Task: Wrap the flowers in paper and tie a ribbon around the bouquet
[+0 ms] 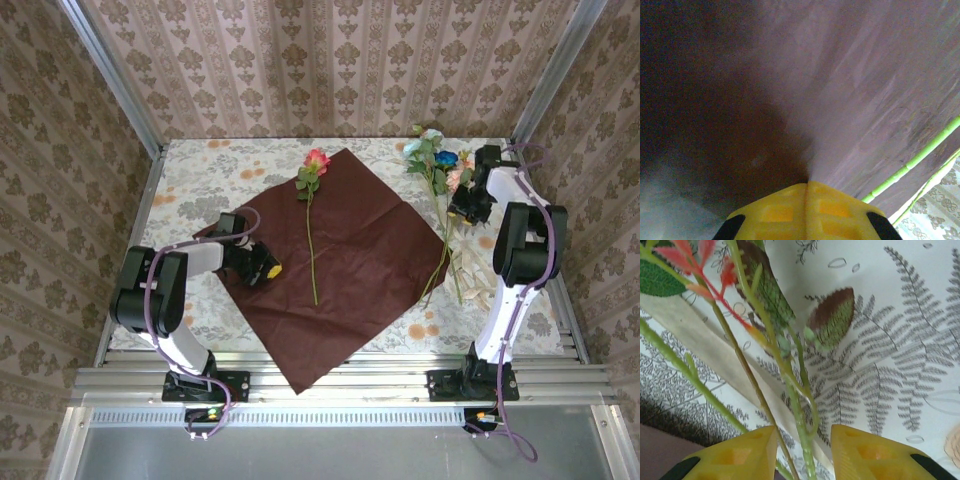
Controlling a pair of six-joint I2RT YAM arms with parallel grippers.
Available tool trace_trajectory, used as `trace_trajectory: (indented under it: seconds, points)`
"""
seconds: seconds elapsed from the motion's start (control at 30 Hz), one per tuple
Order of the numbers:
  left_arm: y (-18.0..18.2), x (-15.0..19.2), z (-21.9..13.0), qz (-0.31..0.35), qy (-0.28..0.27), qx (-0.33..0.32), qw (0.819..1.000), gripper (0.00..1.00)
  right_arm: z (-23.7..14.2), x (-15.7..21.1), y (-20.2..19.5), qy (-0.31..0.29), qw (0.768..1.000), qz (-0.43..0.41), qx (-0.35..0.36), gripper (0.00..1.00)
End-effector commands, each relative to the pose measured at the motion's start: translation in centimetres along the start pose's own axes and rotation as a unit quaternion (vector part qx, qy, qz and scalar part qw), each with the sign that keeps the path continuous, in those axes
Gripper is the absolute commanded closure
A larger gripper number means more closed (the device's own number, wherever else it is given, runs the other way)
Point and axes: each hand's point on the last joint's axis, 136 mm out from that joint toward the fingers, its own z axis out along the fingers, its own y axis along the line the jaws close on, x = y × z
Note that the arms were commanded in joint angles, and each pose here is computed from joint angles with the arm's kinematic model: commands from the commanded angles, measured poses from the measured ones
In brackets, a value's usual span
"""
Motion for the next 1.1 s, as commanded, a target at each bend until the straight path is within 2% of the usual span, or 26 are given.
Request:
trace_trajectory:
  seconds: [0.0,0.27,0.43,0.5,0.67,0.97,1.07]
  points:
    - [1.1,0.4,-0.3,-0.012,-0.005,-0.015,1.000,1.00,1.0,-0.7,-0.1,0.006,1.000,-0.007,0.009,0.66]
    - [0.9,0.5,-0.6,-0.011,-0.004,-0.016,1.000,1.00,3.0,-0.6,-0.6,0.022,1.000,-0.006,0.019,0.73]
    - [0.9,0.6,-0.7,-0.010,-0.003,-0.018,1.000,1.00,3.1,-0.9,-0.3,0.021,0.999,-0.015,0.021,0.86]
    - [0.9,0.6,-0.7,-0.010,-0.001,-0.019,1.000,1.00,2.3,-1.4,0.1,0.007,0.999,-0.023,0.022,0.92]
    - [1.2,0.7,-0.5,-0.013,0.002,-0.021,1.000,1.00,-1.0,-2.7,0.8,-0.043,0.998,-0.042,0.031,1.00]
    - [1.3,0.7,-0.4,-0.014,0.001,-0.020,1.000,1.00,-8.3,-2.8,2.1,-0.135,0.988,-0.055,0.048,1.00]
    - [1.5,0.7,-0.3,-0.016,0.001,-0.020,1.000,1.00,-10.6,-2.0,3.9,-0.161,0.984,-0.069,0.034,1.00]
